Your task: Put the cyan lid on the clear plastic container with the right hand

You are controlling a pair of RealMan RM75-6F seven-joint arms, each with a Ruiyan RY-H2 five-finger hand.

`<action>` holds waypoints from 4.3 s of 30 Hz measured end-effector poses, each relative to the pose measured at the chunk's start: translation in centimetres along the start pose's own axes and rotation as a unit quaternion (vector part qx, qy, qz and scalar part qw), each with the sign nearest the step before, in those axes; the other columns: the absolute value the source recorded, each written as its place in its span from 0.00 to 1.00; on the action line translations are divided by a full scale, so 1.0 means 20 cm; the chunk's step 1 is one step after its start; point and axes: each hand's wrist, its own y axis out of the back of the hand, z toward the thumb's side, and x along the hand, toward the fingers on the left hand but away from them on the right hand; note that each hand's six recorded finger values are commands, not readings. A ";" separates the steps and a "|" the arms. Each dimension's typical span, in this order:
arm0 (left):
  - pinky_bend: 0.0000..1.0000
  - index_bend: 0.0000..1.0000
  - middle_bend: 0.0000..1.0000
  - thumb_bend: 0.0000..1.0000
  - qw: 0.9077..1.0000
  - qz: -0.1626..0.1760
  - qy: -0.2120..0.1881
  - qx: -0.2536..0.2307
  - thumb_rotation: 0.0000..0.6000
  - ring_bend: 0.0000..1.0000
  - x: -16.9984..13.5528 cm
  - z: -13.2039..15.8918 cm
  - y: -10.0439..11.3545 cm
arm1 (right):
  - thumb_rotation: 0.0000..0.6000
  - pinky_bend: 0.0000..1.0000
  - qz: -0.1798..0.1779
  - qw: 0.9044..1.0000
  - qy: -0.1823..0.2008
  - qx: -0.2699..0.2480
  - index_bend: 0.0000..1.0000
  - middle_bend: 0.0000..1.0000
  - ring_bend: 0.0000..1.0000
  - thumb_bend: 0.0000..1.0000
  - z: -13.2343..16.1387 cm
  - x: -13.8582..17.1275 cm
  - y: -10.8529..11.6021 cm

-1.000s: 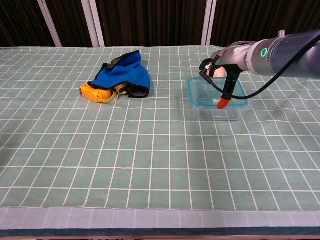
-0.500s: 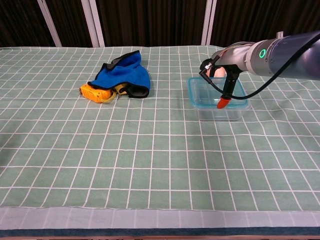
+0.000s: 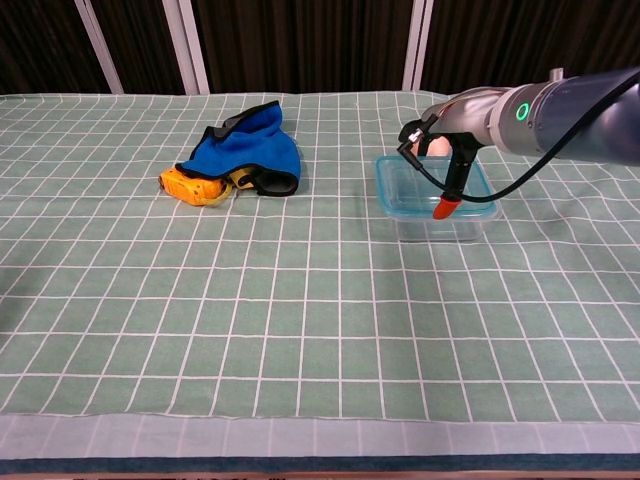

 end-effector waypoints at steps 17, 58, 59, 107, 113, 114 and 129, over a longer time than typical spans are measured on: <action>0.00 0.15 0.00 0.52 1.000 -0.001 0.001 0.000 1.00 0.00 0.00 0.00 0.00 | 1.00 0.00 -0.008 1.000 -0.006 0.006 0.05 0.38 0.06 0.24 0.00 -0.01 -0.01; 0.00 0.14 0.00 0.52 1.000 -0.004 0.003 0.000 1.00 0.00 0.00 0.00 0.00 | 1.00 0.00 -0.005 1.000 -0.013 0.009 0.05 0.12 0.00 0.24 -0.01 0.00 -0.01; 0.00 0.14 0.00 0.52 1.000 -0.004 0.003 0.000 1.00 0.00 0.00 0.00 0.00 | 1.00 0.00 -0.005 1.000 -0.013 0.009 0.05 0.12 0.00 0.24 -0.01 0.00 -0.01; 0.00 0.14 0.00 0.52 1.000 -0.007 0.005 0.002 1.00 0.00 0.00 0.00 -0.01 | 1.00 0.00 -0.002 1.000 -0.016 0.000 0.05 0.11 0.00 0.24 -0.01 0.02 0.02; 0.00 0.14 0.00 0.52 1.000 -0.007 0.006 0.001 1.00 0.00 0.00 0.00 -0.01 | 1.00 0.00 0.000 1.000 -0.017 0.002 0.05 0.10 0.00 0.24 -0.01 0.01 0.01; 0.00 0.14 0.00 0.52 1.000 -0.007 0.005 0.002 1.00 0.00 0.00 0.00 -0.01 | 1.00 0.00 0.000 1.000 -0.017 0.003 0.05 0.10 0.00 0.24 -0.01 0.01 0.01; 0.00 0.14 0.00 0.52 1.000 -0.007 0.006 0.001 1.00 0.00 0.00 0.00 -0.01 | 1.00 0.00 0.000 1.000 -0.016 0.001 0.05 0.09 0.00 0.24 0.00 0.01 0.01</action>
